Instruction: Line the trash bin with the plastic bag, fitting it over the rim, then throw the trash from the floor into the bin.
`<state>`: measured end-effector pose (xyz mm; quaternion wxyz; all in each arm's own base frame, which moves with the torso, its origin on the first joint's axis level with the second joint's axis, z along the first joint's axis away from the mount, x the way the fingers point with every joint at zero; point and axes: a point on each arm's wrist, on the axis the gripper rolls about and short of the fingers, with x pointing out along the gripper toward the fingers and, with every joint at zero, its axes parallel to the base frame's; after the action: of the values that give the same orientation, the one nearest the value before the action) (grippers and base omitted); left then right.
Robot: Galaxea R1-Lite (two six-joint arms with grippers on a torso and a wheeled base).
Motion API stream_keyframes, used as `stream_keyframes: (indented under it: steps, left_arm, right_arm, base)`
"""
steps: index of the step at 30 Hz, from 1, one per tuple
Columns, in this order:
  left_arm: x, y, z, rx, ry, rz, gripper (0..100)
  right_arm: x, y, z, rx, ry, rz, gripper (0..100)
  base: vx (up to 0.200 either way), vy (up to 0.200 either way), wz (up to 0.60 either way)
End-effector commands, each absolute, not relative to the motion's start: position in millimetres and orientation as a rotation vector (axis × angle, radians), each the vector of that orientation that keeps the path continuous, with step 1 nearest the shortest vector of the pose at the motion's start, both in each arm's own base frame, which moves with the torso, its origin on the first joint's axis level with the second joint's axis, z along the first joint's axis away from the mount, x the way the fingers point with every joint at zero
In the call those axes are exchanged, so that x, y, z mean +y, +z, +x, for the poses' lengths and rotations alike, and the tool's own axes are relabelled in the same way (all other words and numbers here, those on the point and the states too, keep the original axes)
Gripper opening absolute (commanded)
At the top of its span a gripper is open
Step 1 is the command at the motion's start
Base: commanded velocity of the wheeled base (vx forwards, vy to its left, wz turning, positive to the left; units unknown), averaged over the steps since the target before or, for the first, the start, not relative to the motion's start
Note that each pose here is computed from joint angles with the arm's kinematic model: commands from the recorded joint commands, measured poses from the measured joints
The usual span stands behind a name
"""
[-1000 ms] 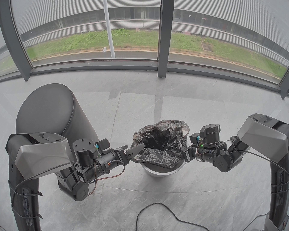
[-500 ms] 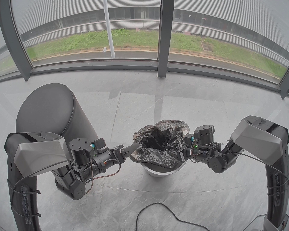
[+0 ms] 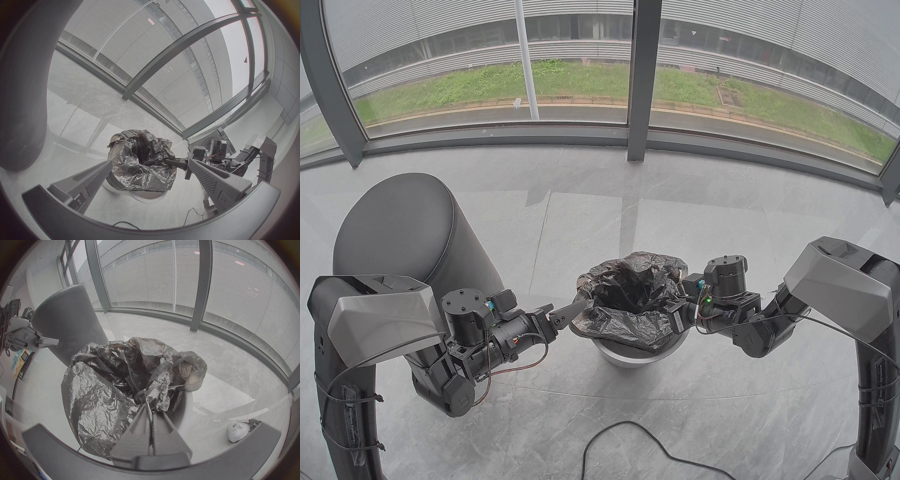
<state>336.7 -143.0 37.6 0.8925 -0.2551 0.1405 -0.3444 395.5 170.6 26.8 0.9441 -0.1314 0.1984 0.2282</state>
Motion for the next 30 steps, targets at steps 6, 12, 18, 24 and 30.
stream_keyframes:
  steps: [6, 12, 18, 24, 30]
  left_arm:
    - [-144, 36, 335, 0.298, -0.714, -0.528, 100]
    - [-146, 36, 334, 0.299, -0.720, -0.525, 100]
    - [-145, 33, 329, 0.324, -0.714, -0.525, 100]
    - [-144, 31, 329, 0.328, -0.711, -0.525, 100]
    - [-144, 30, 329, 0.334, -0.708, -0.525, 100]
  right_arm:
    - [155, 61, 365, 0.439, 0.463, -0.274, 0]
    - [143, 61, 350, 0.542, 0.458, -0.291, 0]
    - [142, 46, 346, 0.599, 0.464, -0.305, 0]
    - [148, 23, 357, 0.634, 0.473, -0.309, 0]
    - [151, 15, 367, 0.634, 0.464, -0.311, 100]
  base:
    - [0.000, 0.000, 0.00]
    - [0.000, 0.000, 0.00]
    - [0.000, 0.000, 0.00]
    - [0.000, 0.000, 0.00]
    - [0.000, 0.000, 0.00]
